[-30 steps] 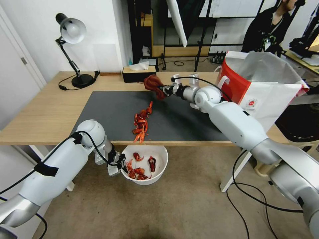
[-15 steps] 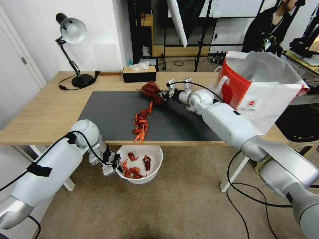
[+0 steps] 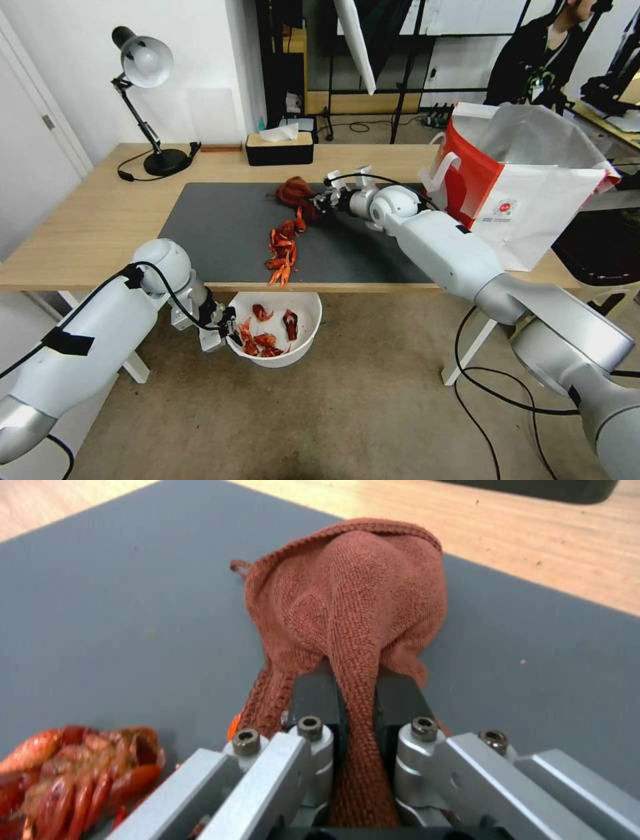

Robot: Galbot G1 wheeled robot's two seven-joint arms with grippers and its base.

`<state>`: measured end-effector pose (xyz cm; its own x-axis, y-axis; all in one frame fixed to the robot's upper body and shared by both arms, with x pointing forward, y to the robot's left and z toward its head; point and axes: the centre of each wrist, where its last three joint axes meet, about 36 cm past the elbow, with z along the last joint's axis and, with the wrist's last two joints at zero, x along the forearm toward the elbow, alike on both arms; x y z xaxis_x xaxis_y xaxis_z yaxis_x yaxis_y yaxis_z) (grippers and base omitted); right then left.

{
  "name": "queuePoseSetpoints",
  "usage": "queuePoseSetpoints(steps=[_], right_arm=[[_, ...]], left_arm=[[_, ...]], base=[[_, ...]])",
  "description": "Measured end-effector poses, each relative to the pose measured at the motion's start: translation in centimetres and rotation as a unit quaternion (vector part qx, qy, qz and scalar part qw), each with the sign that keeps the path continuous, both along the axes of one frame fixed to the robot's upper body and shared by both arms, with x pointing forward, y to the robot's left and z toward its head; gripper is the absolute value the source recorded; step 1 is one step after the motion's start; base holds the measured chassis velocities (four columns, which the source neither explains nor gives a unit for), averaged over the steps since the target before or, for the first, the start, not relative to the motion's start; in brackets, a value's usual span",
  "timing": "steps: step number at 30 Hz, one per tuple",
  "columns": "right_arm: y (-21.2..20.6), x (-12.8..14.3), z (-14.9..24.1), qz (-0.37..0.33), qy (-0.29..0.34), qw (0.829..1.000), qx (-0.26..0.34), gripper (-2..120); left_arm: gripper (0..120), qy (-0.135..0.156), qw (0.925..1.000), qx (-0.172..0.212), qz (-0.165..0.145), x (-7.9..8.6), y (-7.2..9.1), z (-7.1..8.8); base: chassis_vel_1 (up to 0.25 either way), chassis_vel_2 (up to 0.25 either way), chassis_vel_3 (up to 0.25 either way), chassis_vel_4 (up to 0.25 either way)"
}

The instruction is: Sweep shrimp from table into container with towel, then put container into takeout bag.

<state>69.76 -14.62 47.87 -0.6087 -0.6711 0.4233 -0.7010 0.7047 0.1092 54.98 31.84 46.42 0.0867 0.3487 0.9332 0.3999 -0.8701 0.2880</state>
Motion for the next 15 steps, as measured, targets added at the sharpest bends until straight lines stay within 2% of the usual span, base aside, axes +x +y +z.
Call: queuePoseSetpoints(steps=[15], right_arm=[[-0.6,-2.1,-0.6,0.021,0.003,1.0,-0.018,4]], left_arm=[[0,-0.001,1.0,-0.006,-0.001,0.1,-0.2,0.1]], base=[[0.0,0.0,0.0,0.0]])
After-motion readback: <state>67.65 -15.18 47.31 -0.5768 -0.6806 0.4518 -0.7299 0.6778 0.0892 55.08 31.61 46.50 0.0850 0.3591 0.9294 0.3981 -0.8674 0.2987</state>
